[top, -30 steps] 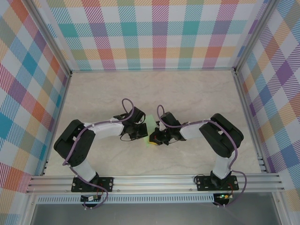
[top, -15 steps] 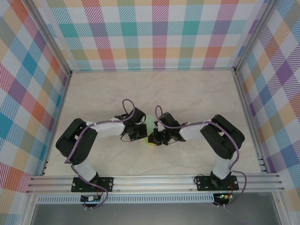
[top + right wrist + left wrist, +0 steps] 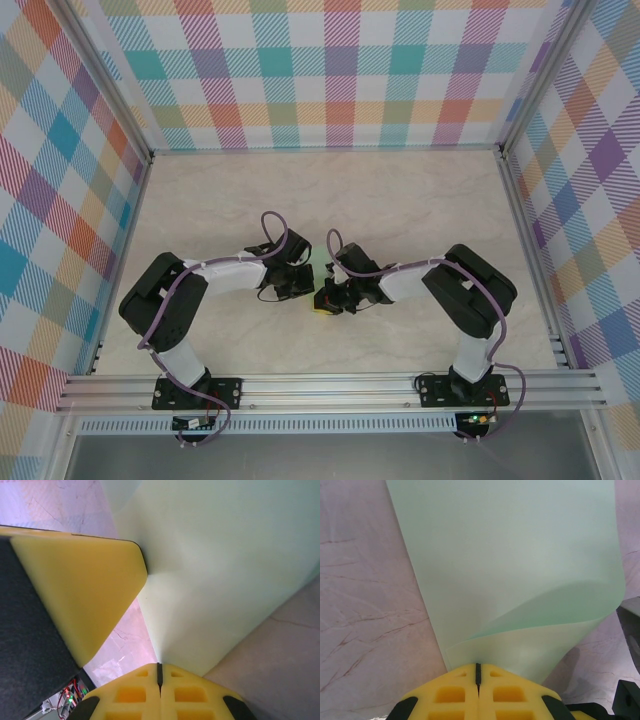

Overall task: Fold a paper plane with a square sheet of paper (pick it up from the middle)
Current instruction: Third fold the triangle at the center of the table.

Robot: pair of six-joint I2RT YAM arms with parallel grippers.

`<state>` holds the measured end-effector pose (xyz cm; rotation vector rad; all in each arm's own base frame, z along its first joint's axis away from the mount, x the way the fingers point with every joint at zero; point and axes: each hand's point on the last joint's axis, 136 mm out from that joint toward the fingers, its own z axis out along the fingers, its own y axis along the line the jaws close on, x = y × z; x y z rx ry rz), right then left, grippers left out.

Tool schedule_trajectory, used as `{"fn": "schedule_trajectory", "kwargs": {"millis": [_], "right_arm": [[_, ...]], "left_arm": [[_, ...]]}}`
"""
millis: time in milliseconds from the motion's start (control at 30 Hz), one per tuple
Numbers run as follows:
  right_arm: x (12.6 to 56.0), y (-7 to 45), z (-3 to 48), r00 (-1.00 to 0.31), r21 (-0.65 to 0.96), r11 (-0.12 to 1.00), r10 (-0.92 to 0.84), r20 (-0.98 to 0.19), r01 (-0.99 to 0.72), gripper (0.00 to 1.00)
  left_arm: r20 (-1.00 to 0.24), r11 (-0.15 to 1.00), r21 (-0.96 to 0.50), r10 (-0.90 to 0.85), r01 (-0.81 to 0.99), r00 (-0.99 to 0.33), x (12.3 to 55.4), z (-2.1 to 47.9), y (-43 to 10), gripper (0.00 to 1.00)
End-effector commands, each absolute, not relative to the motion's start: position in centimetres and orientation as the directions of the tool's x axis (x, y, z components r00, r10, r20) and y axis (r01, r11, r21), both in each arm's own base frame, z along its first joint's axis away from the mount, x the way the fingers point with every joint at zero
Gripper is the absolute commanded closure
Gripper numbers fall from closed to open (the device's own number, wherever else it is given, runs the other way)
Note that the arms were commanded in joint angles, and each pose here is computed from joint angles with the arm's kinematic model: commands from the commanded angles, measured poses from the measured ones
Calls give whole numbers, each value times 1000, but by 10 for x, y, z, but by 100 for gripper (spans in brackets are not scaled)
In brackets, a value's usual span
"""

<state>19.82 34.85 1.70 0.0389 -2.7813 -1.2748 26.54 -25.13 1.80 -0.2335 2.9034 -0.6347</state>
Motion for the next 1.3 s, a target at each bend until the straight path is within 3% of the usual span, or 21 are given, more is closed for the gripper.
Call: {"fn": "schedule_trajectory", "kwargs": {"millis": [0, 300, 633, 900, 1267], "right_arm": [[193, 346, 4, -993, 726, 687, -67, 94, 22, 100], [191, 350, 35, -995, 768, 639, -97, 19, -48, 100], [180, 346, 2, -988, 712, 702, -95, 119, 19, 100], [219, 332, 47, -999, 716, 697, -19, -44, -44, 100], [259, 328, 40, -998, 702, 712, 11, -67, -39, 100]], "left_arm": [[-94, 940, -300, -196, -160, -976, 251, -7, -223, 96], [-94, 939, -303, -200, -163, -975, 252, -7, -224, 96], [-96, 939, -303, -199, -162, -975, 252, -6, -223, 96], [-100, 938, -309, -195, -155, -976, 252, -3, -224, 96], [-106, 935, -323, -192, -148, -976, 254, 1, -227, 96]]}}
